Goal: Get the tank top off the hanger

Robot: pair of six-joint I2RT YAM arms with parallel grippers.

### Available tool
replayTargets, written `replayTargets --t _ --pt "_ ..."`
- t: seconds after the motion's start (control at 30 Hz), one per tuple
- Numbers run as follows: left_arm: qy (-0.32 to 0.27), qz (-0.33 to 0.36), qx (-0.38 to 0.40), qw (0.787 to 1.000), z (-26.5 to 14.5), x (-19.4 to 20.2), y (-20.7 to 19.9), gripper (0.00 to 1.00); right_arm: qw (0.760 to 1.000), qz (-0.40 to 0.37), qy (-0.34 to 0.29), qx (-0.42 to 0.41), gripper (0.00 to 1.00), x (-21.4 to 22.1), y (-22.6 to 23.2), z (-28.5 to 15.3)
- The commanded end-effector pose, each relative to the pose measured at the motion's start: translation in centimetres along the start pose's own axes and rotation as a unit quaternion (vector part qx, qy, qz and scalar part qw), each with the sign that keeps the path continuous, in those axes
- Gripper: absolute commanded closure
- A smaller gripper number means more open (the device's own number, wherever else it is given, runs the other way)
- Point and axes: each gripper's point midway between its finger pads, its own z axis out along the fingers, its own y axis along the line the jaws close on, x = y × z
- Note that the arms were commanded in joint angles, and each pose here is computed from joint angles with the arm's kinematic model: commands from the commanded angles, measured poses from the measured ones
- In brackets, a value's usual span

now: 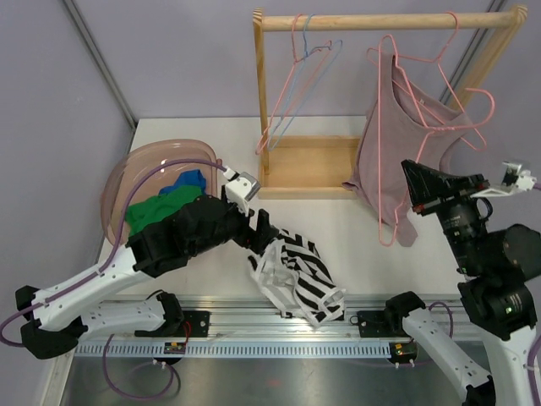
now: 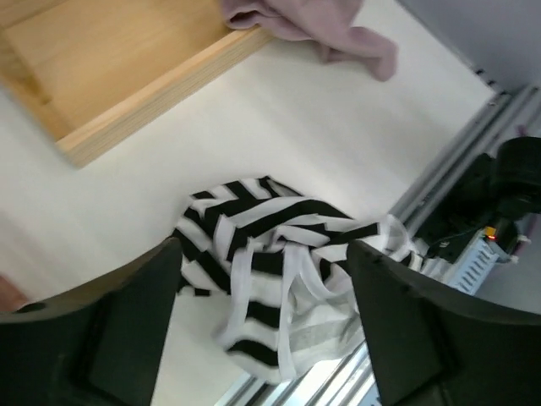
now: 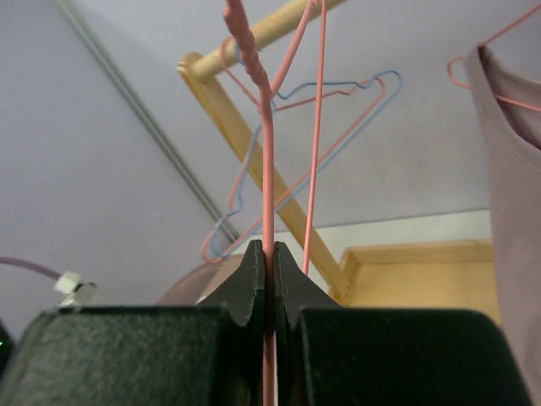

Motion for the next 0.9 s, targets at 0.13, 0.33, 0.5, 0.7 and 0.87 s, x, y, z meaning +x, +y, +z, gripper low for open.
replayTargets --t 0.13,0.33,0.5,0.7,0.87 --pt "-0.006 0.005 -0.165 0.986 -5.1 -1.5 5.8 0.01 0.99 -0.07 0.061 0.109 1.0 1.0 -3.8 5.1" --pt "0.022 0.029 -0.242 0.97 -7.6 0.5 9.1 0.01 0.982 -0.106 0.076 0.135 1.0 0.2 -4.3 9.9" --pt "0.001 0.025 -0.253 0.967 -7.6 1.4 9.8 0.01 0.976 -0.117 0.108 0.148 1.0 1.3 -4.8 14.3" --pt "-0.003 0.027 -0.257 0.966 -7.7 1.9 10.2 0.01 0.966 -0.143 0.123 0.175 1.0 2.8 -5.3 18.5" --pt "0.016 0.035 -0.245 0.969 -7.1 2.9 9.9 0.01 0.955 -0.185 0.145 0.182 1.0 5.9 -4.3 21.8"
